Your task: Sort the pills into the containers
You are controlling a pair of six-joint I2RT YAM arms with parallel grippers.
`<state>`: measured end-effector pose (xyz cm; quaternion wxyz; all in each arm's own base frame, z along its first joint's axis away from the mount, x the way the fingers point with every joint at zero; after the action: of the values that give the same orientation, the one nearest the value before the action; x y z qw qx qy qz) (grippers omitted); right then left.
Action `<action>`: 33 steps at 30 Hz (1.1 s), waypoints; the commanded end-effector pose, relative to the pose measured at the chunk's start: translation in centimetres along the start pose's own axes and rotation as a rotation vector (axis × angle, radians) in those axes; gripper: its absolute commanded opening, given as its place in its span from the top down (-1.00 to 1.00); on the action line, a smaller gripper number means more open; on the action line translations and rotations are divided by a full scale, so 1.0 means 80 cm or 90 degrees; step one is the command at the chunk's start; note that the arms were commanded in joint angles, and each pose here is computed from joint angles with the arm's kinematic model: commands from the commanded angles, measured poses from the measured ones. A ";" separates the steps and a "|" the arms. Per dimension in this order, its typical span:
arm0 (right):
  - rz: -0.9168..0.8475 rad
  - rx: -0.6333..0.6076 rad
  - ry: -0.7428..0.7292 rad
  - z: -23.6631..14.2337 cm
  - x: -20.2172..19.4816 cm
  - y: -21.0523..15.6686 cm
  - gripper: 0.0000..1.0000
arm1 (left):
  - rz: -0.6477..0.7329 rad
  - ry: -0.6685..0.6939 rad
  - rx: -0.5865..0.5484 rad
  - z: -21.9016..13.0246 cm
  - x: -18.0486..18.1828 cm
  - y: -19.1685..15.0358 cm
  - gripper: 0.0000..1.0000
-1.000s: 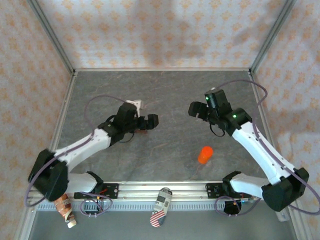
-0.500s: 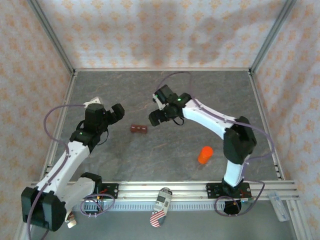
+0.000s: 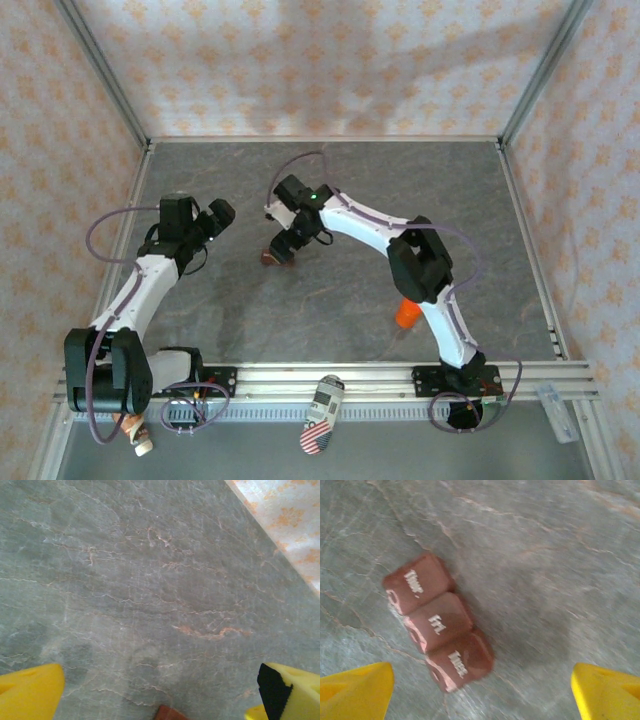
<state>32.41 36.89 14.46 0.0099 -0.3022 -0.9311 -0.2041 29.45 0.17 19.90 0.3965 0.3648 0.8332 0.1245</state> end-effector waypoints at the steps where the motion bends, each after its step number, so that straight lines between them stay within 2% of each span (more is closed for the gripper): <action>1: -0.020 0.035 0.017 0.011 0.004 -0.004 -0.83 | -0.017 -0.038 -0.008 0.000 -0.012 0.010 -1.00; 9: -0.009 0.049 0.064 0.030 0.010 -0.007 -0.76 | -0.019 -0.034 0.006 0.008 -0.010 0.009 -1.00; 17: 0.005 0.036 0.095 0.028 0.020 -0.009 -0.70 | -0.021 -0.031 0.013 0.010 -0.008 0.007 -1.00; 30: -0.033 0.051 0.089 0.026 0.059 -0.022 -0.62 | -0.021 -0.035 0.012 0.005 -0.011 0.009 -1.00; 33: -0.022 0.047 0.051 0.027 0.059 -0.023 -0.61 | -0.021 -0.035 0.012 0.005 -0.012 0.009 -1.00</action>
<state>28.36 38.94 10.98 0.0831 -0.2690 -0.9433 -0.1759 30.04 -0.22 19.15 0.3999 0.3646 0.8354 0.0963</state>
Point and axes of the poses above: each hand's point on the last joint's axis, 136 mm out from that joint toward the fingers, its own z axis out along the fingers, its own x axis along the line the jaws close on, y = z × x, the point moved 8 cm from there along -z, back along the fingers
